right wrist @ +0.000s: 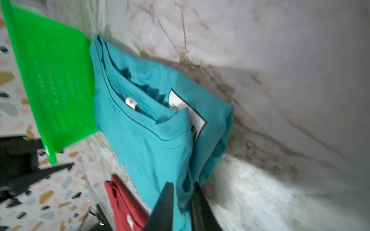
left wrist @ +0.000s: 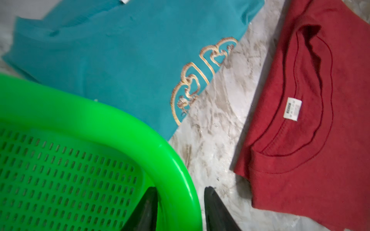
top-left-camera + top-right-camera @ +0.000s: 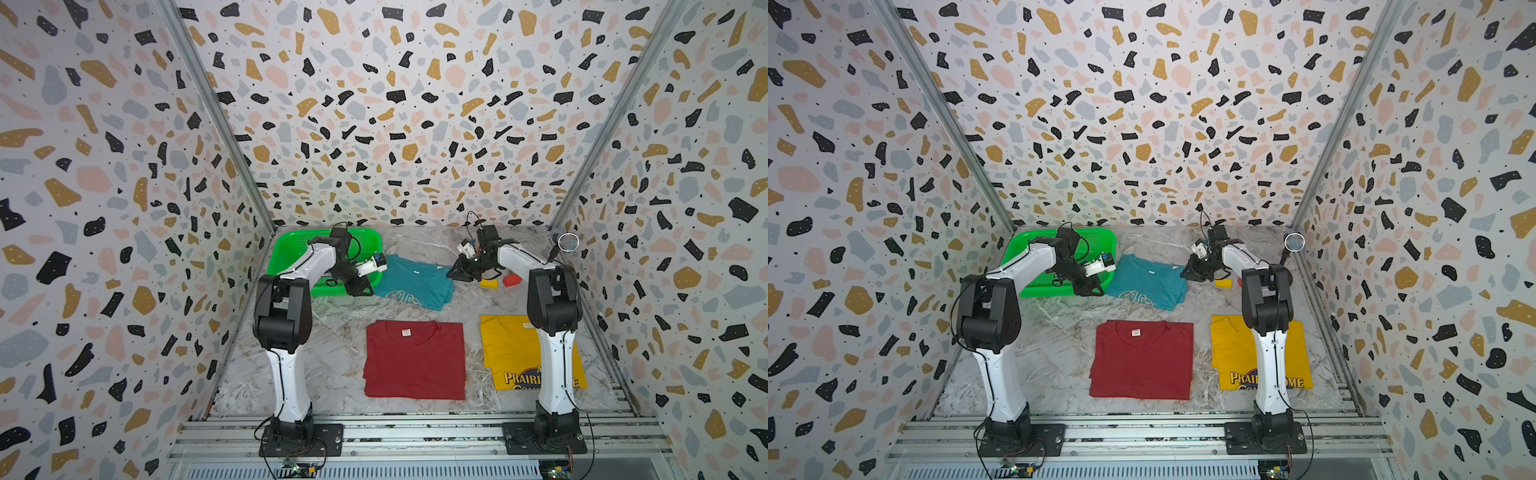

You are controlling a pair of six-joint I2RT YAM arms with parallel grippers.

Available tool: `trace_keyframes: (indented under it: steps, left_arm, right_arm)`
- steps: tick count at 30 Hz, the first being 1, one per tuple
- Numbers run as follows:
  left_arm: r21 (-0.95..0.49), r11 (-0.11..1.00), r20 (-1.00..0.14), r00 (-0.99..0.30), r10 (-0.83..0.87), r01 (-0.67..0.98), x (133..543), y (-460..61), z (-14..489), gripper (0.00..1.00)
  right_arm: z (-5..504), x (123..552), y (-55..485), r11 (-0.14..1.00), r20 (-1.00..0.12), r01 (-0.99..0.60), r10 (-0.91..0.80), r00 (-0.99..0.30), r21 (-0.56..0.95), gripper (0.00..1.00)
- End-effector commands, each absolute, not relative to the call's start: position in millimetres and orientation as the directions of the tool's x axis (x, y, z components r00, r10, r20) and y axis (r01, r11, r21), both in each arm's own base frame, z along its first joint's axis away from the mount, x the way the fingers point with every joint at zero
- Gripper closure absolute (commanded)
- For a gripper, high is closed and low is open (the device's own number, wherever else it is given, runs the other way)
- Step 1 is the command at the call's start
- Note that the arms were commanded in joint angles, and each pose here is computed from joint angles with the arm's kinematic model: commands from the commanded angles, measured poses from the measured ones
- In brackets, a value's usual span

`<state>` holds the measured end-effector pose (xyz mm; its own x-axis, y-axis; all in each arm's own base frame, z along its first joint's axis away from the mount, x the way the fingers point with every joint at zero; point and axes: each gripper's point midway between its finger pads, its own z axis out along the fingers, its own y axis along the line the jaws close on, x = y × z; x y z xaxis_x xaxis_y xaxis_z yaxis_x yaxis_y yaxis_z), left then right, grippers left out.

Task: Put the folded t-shirts into the basket
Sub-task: Adjust the T-shirt at the center of the board, then pick up the T-shirt from the center of the board.

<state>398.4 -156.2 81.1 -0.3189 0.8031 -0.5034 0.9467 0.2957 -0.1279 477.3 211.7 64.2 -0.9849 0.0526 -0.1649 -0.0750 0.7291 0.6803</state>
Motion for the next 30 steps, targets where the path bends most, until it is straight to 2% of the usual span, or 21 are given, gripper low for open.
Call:
trace_keyframes:
  steps: [1, 3, 6, 16, 22, 26, 30]
  left_arm:
    - [-0.144, 0.233, -0.48, -0.273, 0.834, 0.962, 370.3, -151.5, 84.5, 0.58]
    - [-0.133, 0.237, -0.468, -0.272, 0.841, 0.962, 365.4, -147.6, 84.3, 0.57]
    - [-0.143, 0.24, -0.478, -0.279, 0.833, 0.96, 357.8, -147.5, 93.7, 0.56]
    - [-0.215, 0.295, -0.573, -0.365, 0.733, 0.931, 351.1, -156.3, 153.5, 0.5]
    - [-0.273, 0.384, -0.638, -0.464, 0.615, 0.882, 365.9, -156.6, 192.6, 0.48]
    - [-0.304, 0.425, -0.661, -0.51, 0.551, 0.853, 375.7, -157.4, 208.8, 0.47]
    - [-0.297, 0.432, -0.678, -0.507, 0.533, 0.852, 383.7, -159.5, 217.5, 0.45]
  right_arm:
    - [90.0, 483.9, 208.5, 0.733, -0.233, -0.118, 0.057, -0.971, 0.67, 0.55]
    - [90.2, 491.0, 205.0, 0.751, -0.255, -0.124, 0.061, -0.965, 0.649, 0.45]
    - [85.0, 503.5, 201.7, 0.773, -0.279, -0.134, 0.058, -0.959, 0.62, 0.38]
    - [54.1, 527.1, 193.8, 0.829, -0.272, -0.123, 0.036, -0.962, 0.546, 0.33]
    - [42.7, 521.7, 203.0, 0.791, -0.232, -0.124, 0.023, -0.972, 0.599, 0.38]
    - [49.6, 518.5, 218.0, 0.719, -0.227, -0.155, 0.004, -0.974, 0.677, 0.52]
    - [59.5, 518.1, 222.3, 0.693, -0.252, -0.192, -0.015, -0.968, 0.695, 0.58]
